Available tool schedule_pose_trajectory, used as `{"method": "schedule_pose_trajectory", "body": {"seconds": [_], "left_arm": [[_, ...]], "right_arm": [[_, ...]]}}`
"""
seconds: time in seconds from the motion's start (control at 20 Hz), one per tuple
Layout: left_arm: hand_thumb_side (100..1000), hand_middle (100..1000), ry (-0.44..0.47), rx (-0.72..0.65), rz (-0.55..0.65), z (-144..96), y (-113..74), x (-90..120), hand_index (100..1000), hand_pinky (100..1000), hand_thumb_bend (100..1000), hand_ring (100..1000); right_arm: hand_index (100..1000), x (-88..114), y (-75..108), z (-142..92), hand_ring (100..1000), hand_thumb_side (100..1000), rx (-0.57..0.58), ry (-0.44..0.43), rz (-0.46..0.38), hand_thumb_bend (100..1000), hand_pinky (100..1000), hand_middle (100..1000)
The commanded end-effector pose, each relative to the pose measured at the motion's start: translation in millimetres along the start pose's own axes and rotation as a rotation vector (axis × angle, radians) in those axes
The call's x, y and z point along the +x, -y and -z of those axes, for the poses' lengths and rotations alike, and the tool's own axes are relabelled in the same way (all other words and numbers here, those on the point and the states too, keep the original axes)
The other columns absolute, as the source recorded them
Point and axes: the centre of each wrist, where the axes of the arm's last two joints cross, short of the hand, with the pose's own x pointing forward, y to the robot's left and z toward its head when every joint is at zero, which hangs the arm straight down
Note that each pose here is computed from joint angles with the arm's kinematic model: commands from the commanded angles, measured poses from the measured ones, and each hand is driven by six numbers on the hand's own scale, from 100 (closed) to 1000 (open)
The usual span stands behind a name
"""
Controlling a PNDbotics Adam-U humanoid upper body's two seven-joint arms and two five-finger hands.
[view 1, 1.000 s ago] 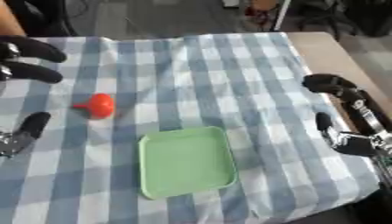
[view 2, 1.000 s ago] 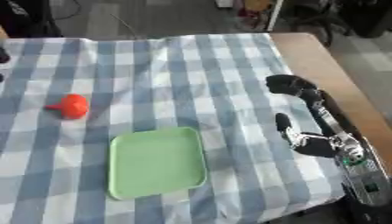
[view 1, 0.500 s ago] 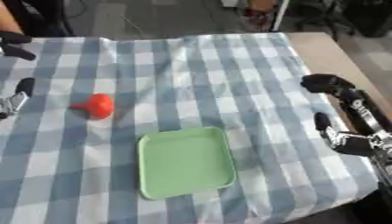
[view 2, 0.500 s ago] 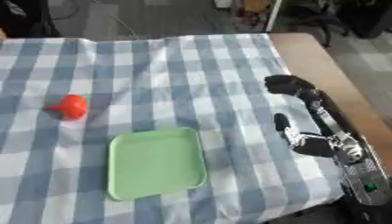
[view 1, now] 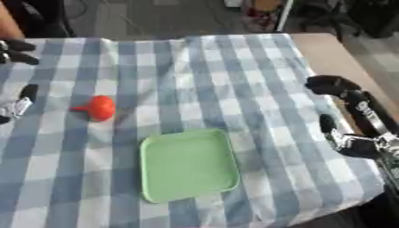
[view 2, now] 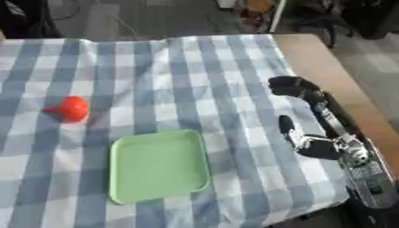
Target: Pick up objects on the table and place them in the box.
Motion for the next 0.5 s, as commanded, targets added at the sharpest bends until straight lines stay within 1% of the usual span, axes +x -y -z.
{"method": "schedule_pose_trajectory", "body": {"seconds": [0.05,0.1,0.25,0.5], "left_arm": [[440,851,0.037,-0.072,0.05,4,-6.5,-7,854,890,383,872],[460,850,0.048,-0.099,0.057,6,-4.6,-8,875,892,395,871],[465,847,0.065,-0.155,0.076,9,0.3,-14,891,893,407,869],[471,844,0.075,-0.193,0.105,15,8.4,-18,906,893,414,867]], "right_arm": [[850,1,6.8,0,839,439,0.177,0.155,-0.092,100,837,863],[850,1,6.8,0,839,440,0.177,0.156,-0.092,100,837,863],[850,1,6.6,0,839,441,0.179,0.156,-0.09,100,837,863],[849,1,6.5,0,839,441,0.181,0.158,-0.088,100,837,863]]}}
